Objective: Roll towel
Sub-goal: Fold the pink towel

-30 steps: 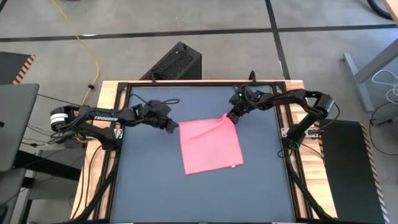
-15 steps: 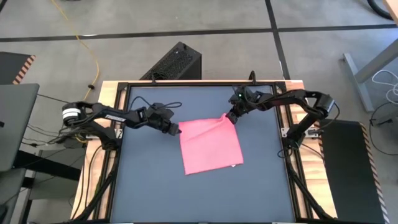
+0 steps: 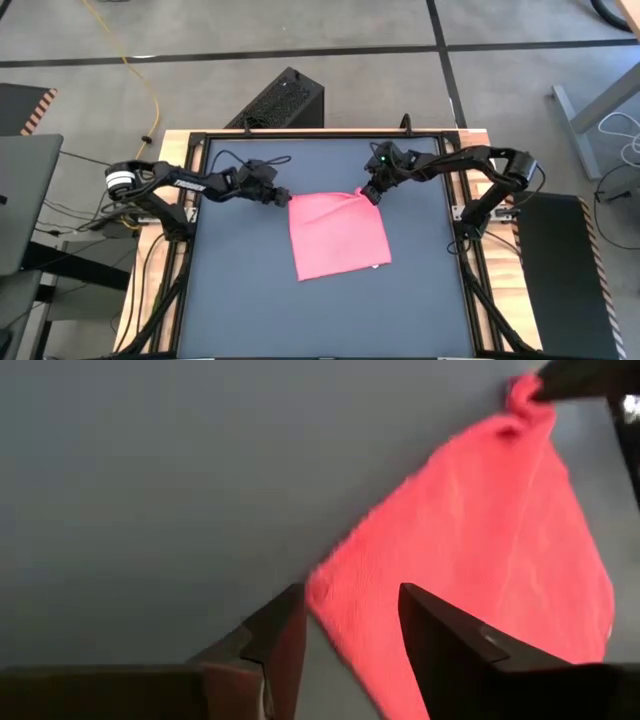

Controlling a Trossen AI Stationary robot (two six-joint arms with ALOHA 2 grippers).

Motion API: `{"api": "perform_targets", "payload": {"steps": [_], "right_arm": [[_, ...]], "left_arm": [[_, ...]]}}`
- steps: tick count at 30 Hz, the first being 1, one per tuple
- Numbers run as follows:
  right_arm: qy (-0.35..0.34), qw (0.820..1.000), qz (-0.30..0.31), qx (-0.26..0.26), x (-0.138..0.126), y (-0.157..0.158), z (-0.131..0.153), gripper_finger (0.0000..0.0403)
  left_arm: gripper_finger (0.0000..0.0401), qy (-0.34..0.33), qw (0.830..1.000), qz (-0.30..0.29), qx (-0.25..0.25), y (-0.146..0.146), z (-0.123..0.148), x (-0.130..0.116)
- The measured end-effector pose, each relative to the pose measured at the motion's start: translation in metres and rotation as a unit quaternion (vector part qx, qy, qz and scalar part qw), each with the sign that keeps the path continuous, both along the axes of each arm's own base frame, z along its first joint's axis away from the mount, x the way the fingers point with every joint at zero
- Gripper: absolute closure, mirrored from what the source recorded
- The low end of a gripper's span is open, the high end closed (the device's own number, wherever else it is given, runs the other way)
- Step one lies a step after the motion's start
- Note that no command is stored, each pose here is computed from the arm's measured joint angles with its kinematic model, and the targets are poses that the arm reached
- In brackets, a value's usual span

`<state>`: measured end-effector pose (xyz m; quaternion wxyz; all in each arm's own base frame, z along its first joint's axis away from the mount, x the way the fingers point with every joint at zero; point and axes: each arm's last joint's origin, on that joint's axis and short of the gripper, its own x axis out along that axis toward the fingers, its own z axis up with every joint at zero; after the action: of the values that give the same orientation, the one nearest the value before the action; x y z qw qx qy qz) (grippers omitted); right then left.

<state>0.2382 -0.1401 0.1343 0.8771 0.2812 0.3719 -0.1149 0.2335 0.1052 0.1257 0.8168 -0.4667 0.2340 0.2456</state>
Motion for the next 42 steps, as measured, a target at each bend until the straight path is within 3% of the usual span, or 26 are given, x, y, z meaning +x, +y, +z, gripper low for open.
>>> {"api": "perform_targets", "payload": {"steps": [22, 33, 38, 42], "right_arm": [[0.002, 1.000, -0.009, -0.011, 0.001, -0.001, 0.000, 0.0328], [-0.001, 1.000, -0.009, -0.013, 0.001, -0.001, 0.001, 0.0328], [-0.001, 1.000, -0.009, -0.013, 0.001, -0.001, 0.001, 0.0328], [0.003, 1.000, -0.016, -0.019, 0.001, -0.002, 0.001, 0.0328]], "left_arm": [[0.0252, 0.012, 1.000, -0.015, 0.000, 0.009, -0.005, -0.006], [0.0254, 0.008, 0.998, -0.069, 0.003, 0.014, -0.010, 0.017], [0.0284, -0.002, 0.996, -0.094, 0.001, 0.013, -0.005, 0.024], [0.0341, 0.012, 0.994, -0.106, -0.015, 0.010, -0.007, 0.023]]}}
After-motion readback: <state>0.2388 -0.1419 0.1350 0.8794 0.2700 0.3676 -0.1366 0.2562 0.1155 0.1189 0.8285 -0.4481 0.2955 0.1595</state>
